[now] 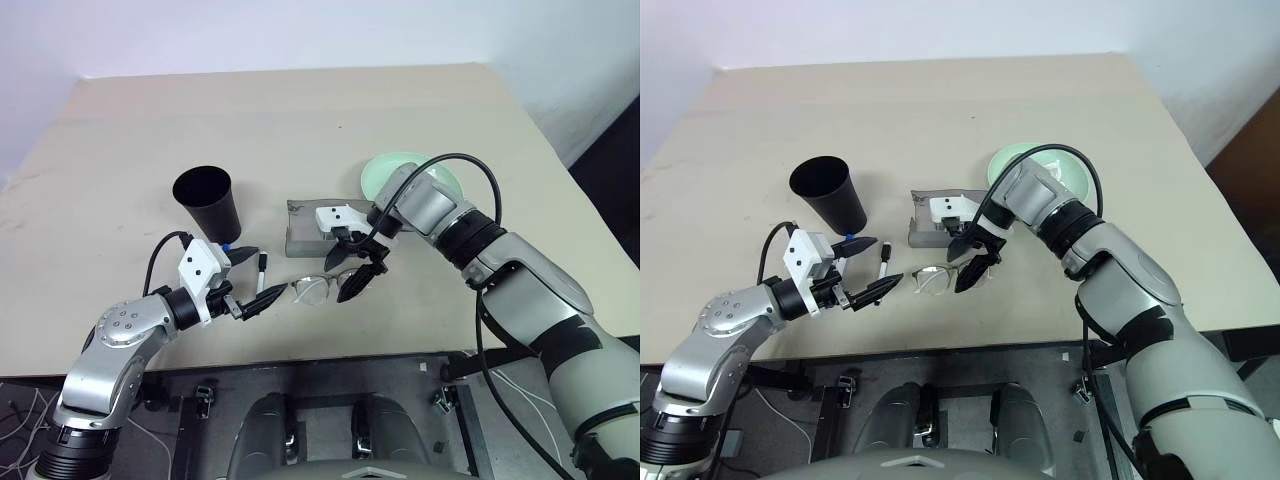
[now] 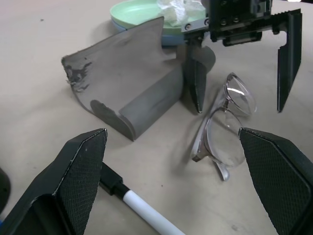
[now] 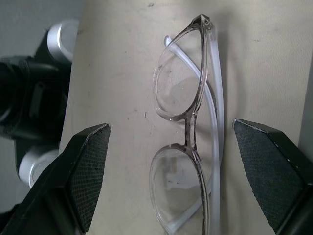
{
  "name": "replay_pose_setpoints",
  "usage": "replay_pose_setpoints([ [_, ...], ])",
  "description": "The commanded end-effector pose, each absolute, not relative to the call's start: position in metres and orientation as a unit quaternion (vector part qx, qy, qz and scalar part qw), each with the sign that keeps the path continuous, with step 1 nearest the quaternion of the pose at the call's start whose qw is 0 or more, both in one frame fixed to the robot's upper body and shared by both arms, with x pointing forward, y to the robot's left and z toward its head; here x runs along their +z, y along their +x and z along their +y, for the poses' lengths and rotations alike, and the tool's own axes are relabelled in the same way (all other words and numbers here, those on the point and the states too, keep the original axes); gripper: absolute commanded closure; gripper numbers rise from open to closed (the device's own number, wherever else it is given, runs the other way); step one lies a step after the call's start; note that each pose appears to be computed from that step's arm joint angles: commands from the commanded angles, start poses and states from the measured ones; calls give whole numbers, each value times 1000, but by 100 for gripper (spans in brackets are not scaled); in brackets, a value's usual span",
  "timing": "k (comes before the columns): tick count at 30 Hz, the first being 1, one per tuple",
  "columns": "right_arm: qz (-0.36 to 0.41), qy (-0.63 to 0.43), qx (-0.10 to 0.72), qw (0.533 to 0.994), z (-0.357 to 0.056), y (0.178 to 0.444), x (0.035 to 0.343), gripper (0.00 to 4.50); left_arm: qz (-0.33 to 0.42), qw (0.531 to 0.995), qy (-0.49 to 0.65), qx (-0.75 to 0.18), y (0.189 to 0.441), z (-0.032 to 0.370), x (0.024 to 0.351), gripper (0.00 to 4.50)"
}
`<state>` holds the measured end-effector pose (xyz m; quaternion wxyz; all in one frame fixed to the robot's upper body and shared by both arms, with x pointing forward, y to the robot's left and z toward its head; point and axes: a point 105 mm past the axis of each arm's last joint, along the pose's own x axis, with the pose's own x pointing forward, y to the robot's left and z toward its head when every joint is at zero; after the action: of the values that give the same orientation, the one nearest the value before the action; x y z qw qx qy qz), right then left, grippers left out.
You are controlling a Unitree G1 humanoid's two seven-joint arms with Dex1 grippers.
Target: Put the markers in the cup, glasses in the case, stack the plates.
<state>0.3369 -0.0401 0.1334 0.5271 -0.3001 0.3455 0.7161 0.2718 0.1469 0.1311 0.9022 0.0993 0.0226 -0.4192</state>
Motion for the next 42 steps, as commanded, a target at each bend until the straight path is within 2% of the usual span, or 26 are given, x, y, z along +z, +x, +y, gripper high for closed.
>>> replay_pose_setpoints([
  [1, 334, -314, 723, 517, -38, 337, 142, 66, -3, 899, 107, -424, 268, 141, 142, 0],
  [2, 335, -316, 723, 515, -38, 337, 141, 85, -3, 900, 106, -423, 268, 141, 142, 0],
  [12, 350, -327, 712, 513, -39, 340, 139, 85, -3, 901, 105, -420, 269, 141, 141, 0],
  [13, 350, -327, 712, 513, -38, 340, 139, 120, -4, 901, 105, -420, 269, 140, 141, 0],
  [15, 351, -325, 711, 515, -37, 341, 140, 164, -4, 901, 106, -421, 269, 140, 141, 0],
  [31, 362, -315, 715, 508, -32, 337, 143, 164, -6, 900, 105, -423, 269, 138, 142, 0],
  [35, 363, -325, 713, 505, -36, 337, 143, 246, -8, 902, 99, -421, 271, 137, 142, 0],
  [42, 374, -304, 712, 511, -35, 334, 146, 246, -6, 902, 96, -421, 273, 136, 139, 0],
])
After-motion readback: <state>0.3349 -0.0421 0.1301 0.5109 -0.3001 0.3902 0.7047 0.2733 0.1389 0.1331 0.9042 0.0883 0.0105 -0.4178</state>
